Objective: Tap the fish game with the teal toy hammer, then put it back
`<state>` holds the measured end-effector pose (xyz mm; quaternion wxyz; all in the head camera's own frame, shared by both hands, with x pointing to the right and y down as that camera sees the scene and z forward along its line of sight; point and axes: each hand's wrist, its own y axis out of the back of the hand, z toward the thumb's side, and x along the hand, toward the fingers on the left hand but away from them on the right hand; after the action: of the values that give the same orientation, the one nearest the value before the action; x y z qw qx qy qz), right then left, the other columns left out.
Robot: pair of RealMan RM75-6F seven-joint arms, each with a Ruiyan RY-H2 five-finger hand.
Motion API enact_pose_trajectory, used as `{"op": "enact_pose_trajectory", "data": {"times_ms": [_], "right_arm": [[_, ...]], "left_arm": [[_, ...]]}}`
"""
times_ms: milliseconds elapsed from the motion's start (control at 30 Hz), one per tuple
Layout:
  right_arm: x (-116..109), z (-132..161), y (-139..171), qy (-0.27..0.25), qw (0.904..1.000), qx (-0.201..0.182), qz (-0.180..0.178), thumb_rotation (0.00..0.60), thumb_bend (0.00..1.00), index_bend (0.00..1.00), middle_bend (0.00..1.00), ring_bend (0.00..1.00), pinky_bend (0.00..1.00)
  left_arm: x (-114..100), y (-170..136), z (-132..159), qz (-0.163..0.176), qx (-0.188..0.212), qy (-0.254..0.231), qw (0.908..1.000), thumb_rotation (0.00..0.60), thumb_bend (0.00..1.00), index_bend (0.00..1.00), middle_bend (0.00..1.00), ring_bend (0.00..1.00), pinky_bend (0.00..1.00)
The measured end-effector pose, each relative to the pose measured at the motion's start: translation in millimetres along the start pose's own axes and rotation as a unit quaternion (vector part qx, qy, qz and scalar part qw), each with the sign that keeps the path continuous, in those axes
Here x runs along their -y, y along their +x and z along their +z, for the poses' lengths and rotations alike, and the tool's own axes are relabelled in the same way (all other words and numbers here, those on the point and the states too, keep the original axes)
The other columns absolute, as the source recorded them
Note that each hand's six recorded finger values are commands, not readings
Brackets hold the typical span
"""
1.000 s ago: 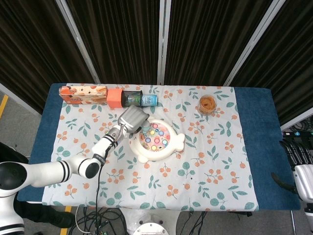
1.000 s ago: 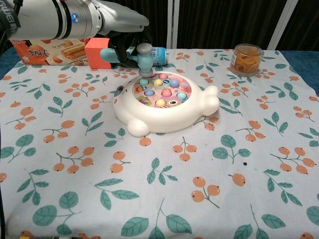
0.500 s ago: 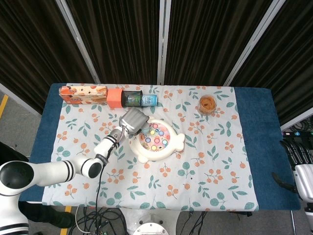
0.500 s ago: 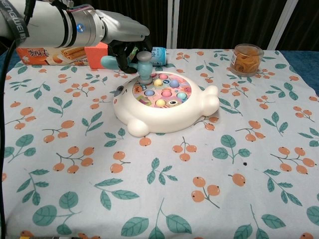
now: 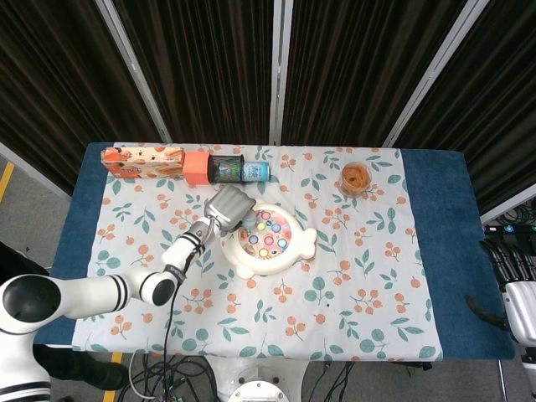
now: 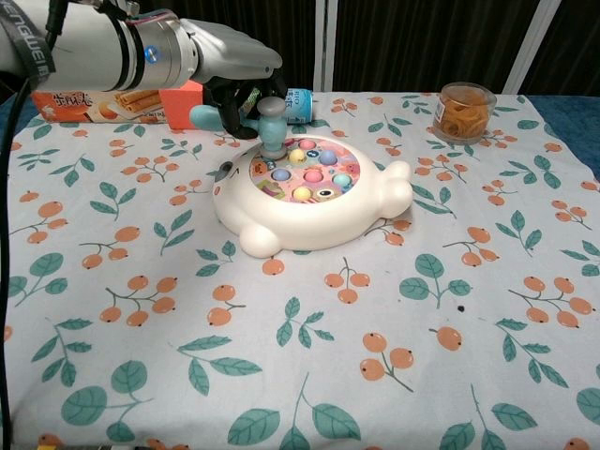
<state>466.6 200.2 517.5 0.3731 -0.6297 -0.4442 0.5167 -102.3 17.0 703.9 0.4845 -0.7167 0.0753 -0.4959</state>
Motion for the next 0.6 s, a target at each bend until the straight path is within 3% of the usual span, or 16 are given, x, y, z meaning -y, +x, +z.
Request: {"op": "enact_pose_trajectory", "data": {"times_ms": [367,600], "right_arm": [[-3,1,-1,-0.001,1.0,-0.005,-0.004,0.6,0.14,0.0,0.09,0.0,0.0],[1,4,-4,-0.003,0.9999,-0.014,0.004,0.6,0.14,0.0,0.09,0.0,0.0]], "left_arm": [[-15,-23,-24,0.038,-0.019,-0.071,0.9966,0.6,0.63,0.66,0.66,0.55,0.64],[13,-58,-58,0.073,-0.05,-0.164,0.9825,0.6,0.62,0.65,0.63,0.54,0.62]]}}
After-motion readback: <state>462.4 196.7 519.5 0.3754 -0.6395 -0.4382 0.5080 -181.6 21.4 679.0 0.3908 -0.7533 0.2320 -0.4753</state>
